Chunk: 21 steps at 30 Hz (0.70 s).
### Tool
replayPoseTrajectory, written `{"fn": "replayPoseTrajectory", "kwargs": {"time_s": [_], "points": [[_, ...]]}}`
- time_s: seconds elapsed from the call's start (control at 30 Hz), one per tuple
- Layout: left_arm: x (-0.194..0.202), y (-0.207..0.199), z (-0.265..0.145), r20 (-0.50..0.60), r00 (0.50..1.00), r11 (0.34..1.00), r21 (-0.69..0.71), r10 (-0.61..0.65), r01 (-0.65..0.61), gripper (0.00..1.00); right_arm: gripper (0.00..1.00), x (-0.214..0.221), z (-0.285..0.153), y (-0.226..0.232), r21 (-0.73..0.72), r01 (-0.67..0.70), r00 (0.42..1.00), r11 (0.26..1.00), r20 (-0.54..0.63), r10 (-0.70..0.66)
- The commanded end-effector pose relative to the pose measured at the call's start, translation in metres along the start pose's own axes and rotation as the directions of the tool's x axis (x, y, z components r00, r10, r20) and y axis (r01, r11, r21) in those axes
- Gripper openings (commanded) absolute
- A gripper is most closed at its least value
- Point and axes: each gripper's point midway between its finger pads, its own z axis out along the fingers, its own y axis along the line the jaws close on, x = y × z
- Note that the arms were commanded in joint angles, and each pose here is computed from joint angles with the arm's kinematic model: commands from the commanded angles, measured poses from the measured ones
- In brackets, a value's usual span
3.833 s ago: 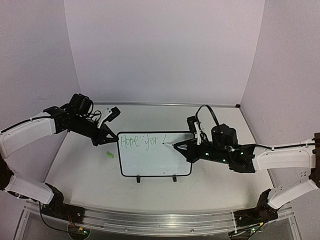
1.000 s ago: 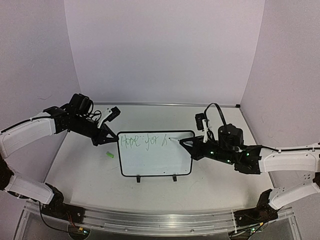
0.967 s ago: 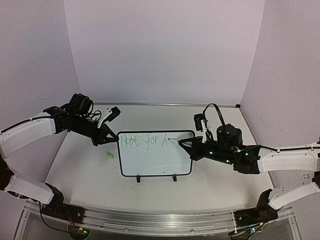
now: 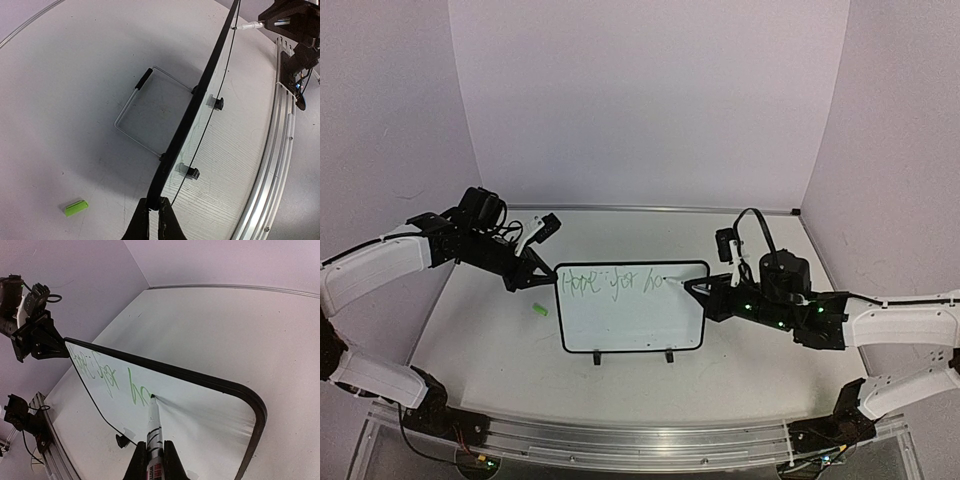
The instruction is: Write a sentence on the whiteboard
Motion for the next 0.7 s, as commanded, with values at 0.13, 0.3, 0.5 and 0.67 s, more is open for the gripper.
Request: {"fn": "replayPoseTrajectory", "kwargs": {"time_s": [0.13, 0.3, 0.5, 0.67], "points": [[-0.001, 0.002, -0.002, -0.015, 0.999, 0.999, -0.032, 0.032, -0.033, 0.00, 0.00, -0.009, 0.006, -0.003, 0.030, 0.003, 1.000, 1.000, 0.024, -0.004], [-0.001, 0.002, -0.002, -0.014, 0.999, 0.999, -0.031, 0.034, -0.034, 0.00, 0.00, 0.002, 0.007, -0.008, 0.041, -0.010, 1.000, 0.999, -0.007, 0.011], [-0.001, 0.002, -0.001, -0.016, 0.999, 0.999, -0.029, 0.032, -0.032, 0.00, 0.00, 0.009, 0.005, -0.011, 0.050, -0.019, 0.999, 0.999, -0.025, 0.020], [-0.001, 0.002, -0.001, -0.016, 0.999, 0.999, -0.029, 0.032, -0.032, 0.00, 0.00, 0.004, 0.001, -0.009, 0.048, -0.013, 1.000, 0.999, -0.022, 0.014]]}}
